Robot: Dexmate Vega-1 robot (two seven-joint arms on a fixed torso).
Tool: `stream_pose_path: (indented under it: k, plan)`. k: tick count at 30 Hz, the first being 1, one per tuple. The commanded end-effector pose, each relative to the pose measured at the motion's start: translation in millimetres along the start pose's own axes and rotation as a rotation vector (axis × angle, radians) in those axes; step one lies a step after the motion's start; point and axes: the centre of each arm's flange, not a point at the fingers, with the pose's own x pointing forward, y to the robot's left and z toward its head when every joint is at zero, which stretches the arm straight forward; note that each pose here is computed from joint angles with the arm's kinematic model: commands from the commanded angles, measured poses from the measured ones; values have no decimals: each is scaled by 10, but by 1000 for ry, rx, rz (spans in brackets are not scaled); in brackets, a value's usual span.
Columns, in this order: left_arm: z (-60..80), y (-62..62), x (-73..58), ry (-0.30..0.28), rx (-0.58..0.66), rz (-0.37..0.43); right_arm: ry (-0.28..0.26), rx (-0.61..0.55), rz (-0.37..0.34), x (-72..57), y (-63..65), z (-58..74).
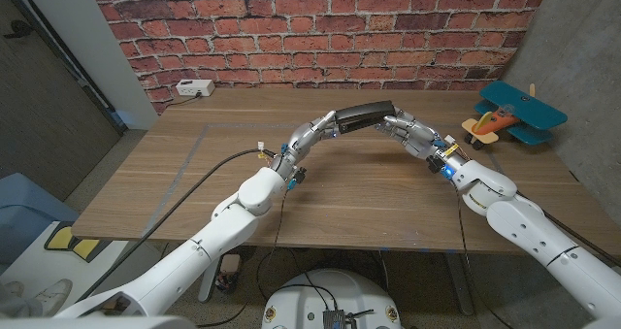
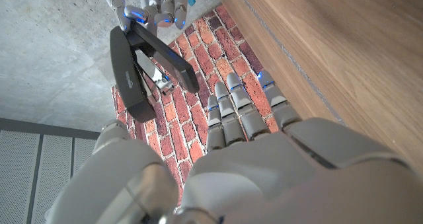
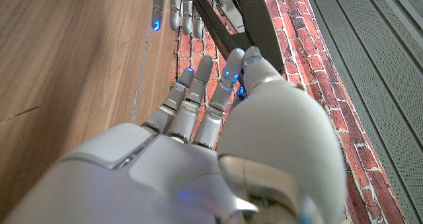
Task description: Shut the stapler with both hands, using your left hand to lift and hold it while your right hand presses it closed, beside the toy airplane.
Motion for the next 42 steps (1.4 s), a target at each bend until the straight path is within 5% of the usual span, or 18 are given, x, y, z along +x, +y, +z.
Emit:
stream_pose_path:
  k: [1,42]
  plan:
    - [20,-2,43,24,22,-52,11,-21,-4,33,-6,0]
    - [-7,-85,114,74,-157,-121,14,-68,28,75,-18,-3]
